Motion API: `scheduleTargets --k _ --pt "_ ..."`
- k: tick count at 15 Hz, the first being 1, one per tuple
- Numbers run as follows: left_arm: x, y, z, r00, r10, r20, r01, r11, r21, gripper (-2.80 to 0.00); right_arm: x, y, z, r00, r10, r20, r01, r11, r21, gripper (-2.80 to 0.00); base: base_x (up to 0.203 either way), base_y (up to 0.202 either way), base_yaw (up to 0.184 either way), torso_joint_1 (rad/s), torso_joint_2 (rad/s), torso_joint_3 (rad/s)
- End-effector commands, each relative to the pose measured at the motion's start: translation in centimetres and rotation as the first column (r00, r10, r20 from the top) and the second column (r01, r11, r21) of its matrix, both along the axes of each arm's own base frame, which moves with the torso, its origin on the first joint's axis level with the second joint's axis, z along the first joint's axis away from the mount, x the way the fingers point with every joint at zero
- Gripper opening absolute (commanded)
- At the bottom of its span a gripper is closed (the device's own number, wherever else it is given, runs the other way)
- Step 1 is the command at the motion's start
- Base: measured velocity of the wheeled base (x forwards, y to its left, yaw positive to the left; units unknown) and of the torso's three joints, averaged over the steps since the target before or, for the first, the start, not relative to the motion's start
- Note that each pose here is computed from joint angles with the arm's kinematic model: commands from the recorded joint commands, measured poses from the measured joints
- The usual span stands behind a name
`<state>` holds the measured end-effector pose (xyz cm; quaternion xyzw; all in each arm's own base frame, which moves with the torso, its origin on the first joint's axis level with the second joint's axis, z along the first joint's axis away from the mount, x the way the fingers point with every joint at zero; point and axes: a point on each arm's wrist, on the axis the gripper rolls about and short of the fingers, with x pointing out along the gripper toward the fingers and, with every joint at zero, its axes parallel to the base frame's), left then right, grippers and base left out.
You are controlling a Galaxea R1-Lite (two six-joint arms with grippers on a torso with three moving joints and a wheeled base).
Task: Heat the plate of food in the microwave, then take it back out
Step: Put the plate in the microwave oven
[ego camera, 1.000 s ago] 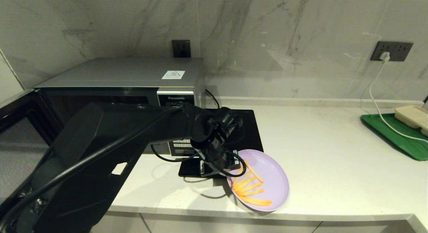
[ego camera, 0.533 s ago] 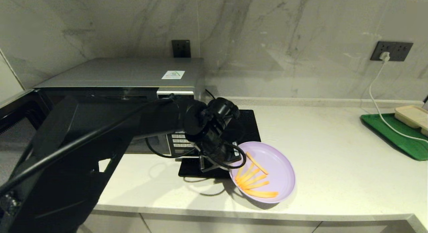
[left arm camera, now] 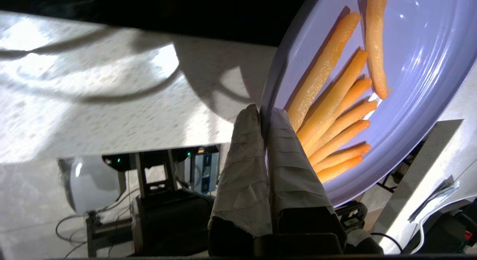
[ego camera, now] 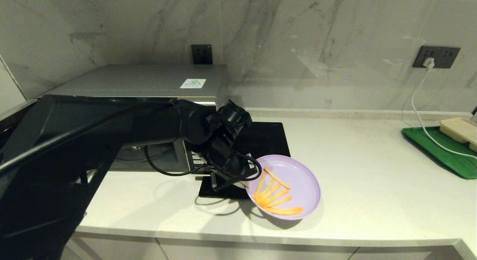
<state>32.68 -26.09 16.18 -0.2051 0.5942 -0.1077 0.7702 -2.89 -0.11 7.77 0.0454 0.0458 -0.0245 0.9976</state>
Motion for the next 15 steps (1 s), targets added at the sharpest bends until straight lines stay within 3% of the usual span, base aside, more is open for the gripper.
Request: scheduleTargets --k 1,8,15 --pt "-0.9 1.7 0.9 1.0 0.024 -0.011 -0.024 1.0 0.004 -2.8 0.0 0.0 0.0 1.0 0.0 0.0 0.0 1.0 0.0 -2.8 0.0 0.0 0.0 0.0 0.0 0.0" --pt "-2.8 8.3 2.6 0.99 0.144 -0.008 -0.144 0.99 -0.007 -2.8 0.0 0.0 0.0 1.0 0.0 0.0 0.0 1.0 0.0 -2.8 0.0 0.0 0.0 0.0 0.0 0.0" --pt "-7.2 14.2 3.0 0.972 0.233 -0.021 -0.233 0.972 -0.023 -2.8 0.0 0.0 0.0 1.0 0.0 -0.001 0.0 1.0 0.0 -2.8 0.0 0.0 0.0 0.0 0.0 0.0"
